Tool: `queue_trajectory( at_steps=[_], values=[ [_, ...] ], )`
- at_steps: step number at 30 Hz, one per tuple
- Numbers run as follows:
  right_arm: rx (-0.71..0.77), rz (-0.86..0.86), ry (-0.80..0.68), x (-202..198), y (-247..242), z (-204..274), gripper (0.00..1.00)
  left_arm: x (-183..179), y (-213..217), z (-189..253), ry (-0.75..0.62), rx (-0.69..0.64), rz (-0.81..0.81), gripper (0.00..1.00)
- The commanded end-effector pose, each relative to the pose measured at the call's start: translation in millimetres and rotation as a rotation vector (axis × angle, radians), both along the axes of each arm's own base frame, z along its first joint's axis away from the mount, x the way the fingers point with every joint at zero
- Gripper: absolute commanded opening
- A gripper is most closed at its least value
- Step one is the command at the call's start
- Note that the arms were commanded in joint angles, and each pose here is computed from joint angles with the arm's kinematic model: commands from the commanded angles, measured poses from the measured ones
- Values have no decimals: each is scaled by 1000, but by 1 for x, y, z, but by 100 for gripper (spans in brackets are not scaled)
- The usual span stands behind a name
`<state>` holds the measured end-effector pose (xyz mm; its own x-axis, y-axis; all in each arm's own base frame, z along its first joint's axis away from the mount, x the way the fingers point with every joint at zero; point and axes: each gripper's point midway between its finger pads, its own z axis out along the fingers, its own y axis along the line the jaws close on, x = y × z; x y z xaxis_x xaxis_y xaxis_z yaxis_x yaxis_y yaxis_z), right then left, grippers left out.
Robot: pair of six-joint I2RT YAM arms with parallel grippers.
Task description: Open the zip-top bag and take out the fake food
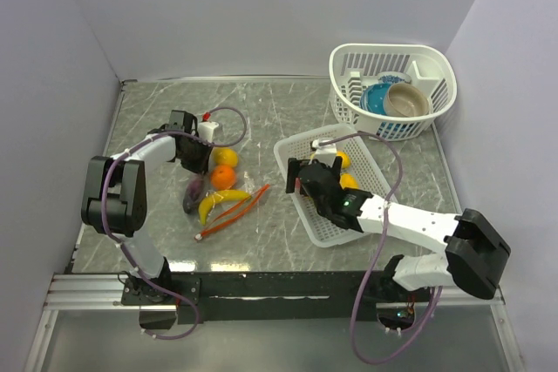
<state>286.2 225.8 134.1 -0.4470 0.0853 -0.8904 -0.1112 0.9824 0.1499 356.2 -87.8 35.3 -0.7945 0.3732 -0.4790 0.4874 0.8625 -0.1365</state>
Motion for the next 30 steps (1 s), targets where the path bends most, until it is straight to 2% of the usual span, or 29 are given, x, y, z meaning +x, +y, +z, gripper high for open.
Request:
queue_trajectory(
  at_steps=[1, 5, 6, 8, 10, 11, 12, 13, 14, 17, 22, 30],
  values=[
    [3, 19, -84, 8, 16, 40, 100, 2, -7, 17, -35, -43, -6, 1],
    [-79, 66, -146, -4, 37, 64, 100, 2, -7, 14, -30, -41, -5, 1],
    [-110, 113, -170, -11, 39, 68, 100, 2, -7, 13, -28, -41, -2, 1],
    [-47, 263, -222, -35, 76, 80, 100, 2, -7, 10, -25, -42, -3, 1],
    [-26, 375, -205, -54, 103, 74, 79, 3, -7, 9, -22, -43, 1, 1],
    [-7, 453, -174, -65, 118, 67, 64, 4, -6, 8, -19, -42, 3, 1],
    [-1, 483, -139, -69, 130, 53, 28, 5, -7, 9, -18, -48, 5, 1],
    [0, 502, -113, -73, 137, 43, 9, 5, -7, 8, -15, -51, 6, 1],
    [5, 532, -88, -80, 146, 35, 0, 6, -7, 9, -16, -53, 7, 1],
    [-20, 600, -30, -92, 173, 0, 0, 8, -7, 11, -19, -53, 8, 1],
    [-19, 690, 9, -101, 204, -24, 0, 8, -6, 13, -24, -52, 6, 1],
    [-64, 687, 5, -80, 230, -41, 0, 7, 0, 14, -28, -53, 11, 1]
  ],
)
